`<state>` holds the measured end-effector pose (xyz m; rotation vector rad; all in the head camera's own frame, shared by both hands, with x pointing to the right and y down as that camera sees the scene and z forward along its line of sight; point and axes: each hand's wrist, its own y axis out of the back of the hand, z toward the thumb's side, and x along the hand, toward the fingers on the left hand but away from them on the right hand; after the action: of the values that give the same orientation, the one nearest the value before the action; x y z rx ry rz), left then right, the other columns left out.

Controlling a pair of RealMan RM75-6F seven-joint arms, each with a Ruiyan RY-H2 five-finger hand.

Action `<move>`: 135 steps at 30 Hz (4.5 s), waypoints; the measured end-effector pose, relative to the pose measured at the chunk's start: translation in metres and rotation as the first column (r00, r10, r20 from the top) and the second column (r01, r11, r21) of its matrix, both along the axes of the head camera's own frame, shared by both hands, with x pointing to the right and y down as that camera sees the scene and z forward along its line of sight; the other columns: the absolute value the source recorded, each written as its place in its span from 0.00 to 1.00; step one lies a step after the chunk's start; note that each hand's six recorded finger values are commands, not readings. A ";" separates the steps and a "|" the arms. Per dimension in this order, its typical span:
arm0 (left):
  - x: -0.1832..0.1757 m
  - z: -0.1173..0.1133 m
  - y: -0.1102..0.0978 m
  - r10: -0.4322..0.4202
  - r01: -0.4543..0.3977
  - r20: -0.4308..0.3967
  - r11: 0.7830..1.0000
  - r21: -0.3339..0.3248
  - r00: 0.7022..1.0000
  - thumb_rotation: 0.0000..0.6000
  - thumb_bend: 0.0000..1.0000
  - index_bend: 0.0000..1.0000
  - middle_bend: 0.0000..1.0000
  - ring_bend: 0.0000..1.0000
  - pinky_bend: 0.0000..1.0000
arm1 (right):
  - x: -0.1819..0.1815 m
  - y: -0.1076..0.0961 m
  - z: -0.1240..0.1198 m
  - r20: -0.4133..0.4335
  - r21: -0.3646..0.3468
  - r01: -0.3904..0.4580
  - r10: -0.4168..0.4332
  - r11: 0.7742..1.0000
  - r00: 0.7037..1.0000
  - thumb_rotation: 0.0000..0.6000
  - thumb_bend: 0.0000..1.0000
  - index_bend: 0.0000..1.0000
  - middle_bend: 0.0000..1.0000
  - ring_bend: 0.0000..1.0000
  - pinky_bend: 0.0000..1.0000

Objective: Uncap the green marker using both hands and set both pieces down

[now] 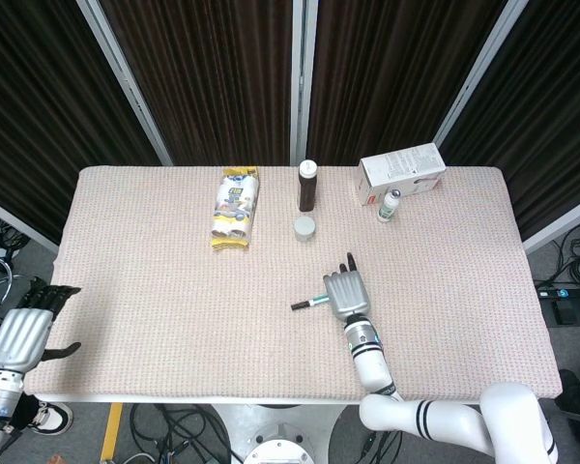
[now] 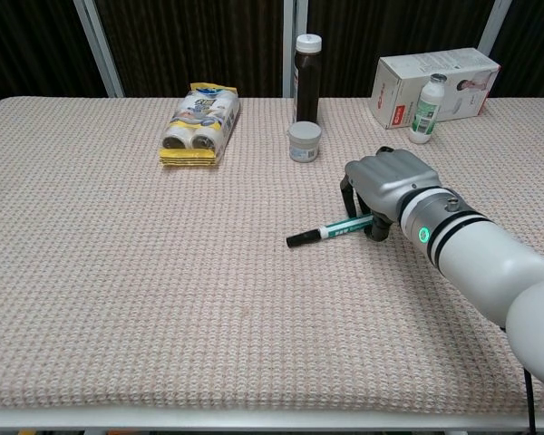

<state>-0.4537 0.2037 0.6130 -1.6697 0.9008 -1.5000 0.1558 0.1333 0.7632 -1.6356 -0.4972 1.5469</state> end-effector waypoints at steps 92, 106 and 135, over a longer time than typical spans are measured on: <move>0.268 0.091 -0.140 0.004 0.019 -0.135 0.985 0.169 0.991 1.00 0.20 0.39 0.45 0.40 0.43 | -0.038 -0.076 -0.055 0.188 0.328 -0.144 0.085 0.934 0.978 1.00 0.32 0.68 0.61 0.32 0.01; 0.277 0.095 -0.121 -0.007 0.029 -0.174 0.992 0.124 0.985 1.00 0.20 0.44 0.50 0.45 0.48 | -0.043 -0.063 -0.048 0.172 0.314 -0.129 0.078 0.941 0.982 1.00 0.33 0.68 0.61 0.32 0.01; 0.329 0.095 -0.110 -0.024 0.031 -0.291 0.999 0.020 0.956 1.00 0.19 0.47 0.53 0.48 0.50 | -0.064 -0.061 -0.037 0.202 0.289 -0.134 0.076 0.948 0.976 1.00 0.33 0.68 0.61 0.32 0.01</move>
<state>-0.1247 0.0938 0.7076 -1.8988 1.0964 -1.2738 0.0915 0.0723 0.7263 -1.5422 -0.8916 1.3194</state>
